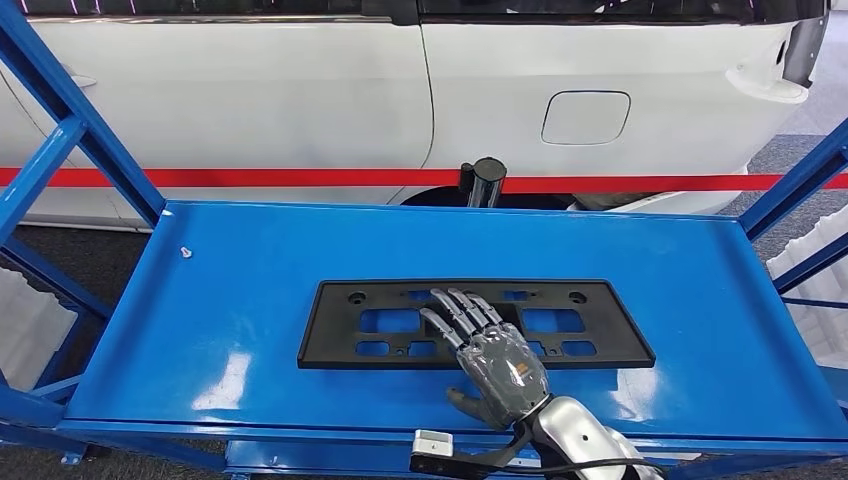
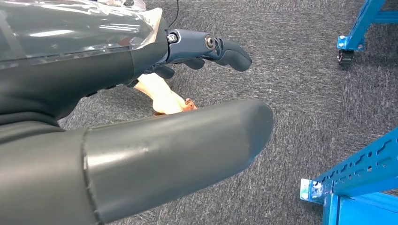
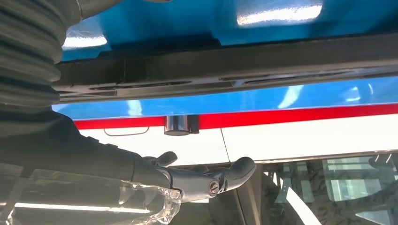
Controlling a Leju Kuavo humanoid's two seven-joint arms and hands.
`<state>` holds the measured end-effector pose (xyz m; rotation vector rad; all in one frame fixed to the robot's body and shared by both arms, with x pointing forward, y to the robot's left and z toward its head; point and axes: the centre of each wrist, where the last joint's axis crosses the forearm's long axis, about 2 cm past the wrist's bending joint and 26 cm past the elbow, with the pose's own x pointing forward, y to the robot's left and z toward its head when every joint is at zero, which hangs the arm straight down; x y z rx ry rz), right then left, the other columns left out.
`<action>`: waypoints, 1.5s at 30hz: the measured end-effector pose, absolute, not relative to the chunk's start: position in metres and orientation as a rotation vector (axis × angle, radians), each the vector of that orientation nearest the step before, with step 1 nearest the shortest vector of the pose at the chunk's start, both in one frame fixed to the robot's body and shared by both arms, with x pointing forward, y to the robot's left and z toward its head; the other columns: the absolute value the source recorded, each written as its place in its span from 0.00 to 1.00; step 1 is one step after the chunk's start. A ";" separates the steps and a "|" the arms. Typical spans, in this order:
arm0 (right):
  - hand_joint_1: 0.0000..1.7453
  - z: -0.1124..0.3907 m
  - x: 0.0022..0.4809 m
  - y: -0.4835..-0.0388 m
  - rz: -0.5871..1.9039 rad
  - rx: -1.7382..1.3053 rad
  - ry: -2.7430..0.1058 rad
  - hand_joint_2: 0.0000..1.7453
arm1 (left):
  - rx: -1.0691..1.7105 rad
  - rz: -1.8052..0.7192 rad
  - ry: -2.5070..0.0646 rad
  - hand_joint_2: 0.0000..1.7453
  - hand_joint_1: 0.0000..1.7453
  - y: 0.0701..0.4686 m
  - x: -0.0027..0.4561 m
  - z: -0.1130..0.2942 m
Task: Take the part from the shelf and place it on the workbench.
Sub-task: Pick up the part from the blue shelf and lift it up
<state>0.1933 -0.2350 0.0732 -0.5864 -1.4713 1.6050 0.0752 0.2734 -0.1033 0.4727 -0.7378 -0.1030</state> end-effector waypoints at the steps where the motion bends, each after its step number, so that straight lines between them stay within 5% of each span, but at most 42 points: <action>1: 0.00 0.073 0.193 -0.235 1.606 -0.586 -1.469 1.00 | 0.472 -0.103 -0.738 0.00 0.00 0.273 0.075 -0.103; 21: 0.00 0.066 0.197 -0.239 1.586 -0.610 -1.424 1.00 | 0.477 -0.127 -0.741 0.00 0.00 0.273 0.075 -0.103; 22: 0.18 0.063 0.199 -0.240 1.579 -0.623 -1.411 1.00 | 0.479 -0.137 -0.743 0.00 0.00 0.273 0.076 -0.103; 25: 0.93 0.055 0.211 -0.244 1.547 -0.686 -1.377 1.00 | 0.479 -0.180 -0.744 0.00 0.00 0.273 0.078 -0.103; 26: 1.00 0.053 0.216 -0.245 1.533 -0.711 -1.361 1.00 | 0.477 -0.199 -0.744 0.00 0.00 0.272 0.079 -0.102; 35: 1.00 0.043 0.252 -0.289 1.237 -0.855 -1.270 1.00 | 0.783 -0.727 -0.901 0.00 0.00 0.277 0.103 -0.089; 45: 1.00 0.044 0.256 -0.311 1.144 -0.881 -1.241 1.00 | 0.832 -0.779 -1.057 0.00 0.00 0.276 0.120 -0.078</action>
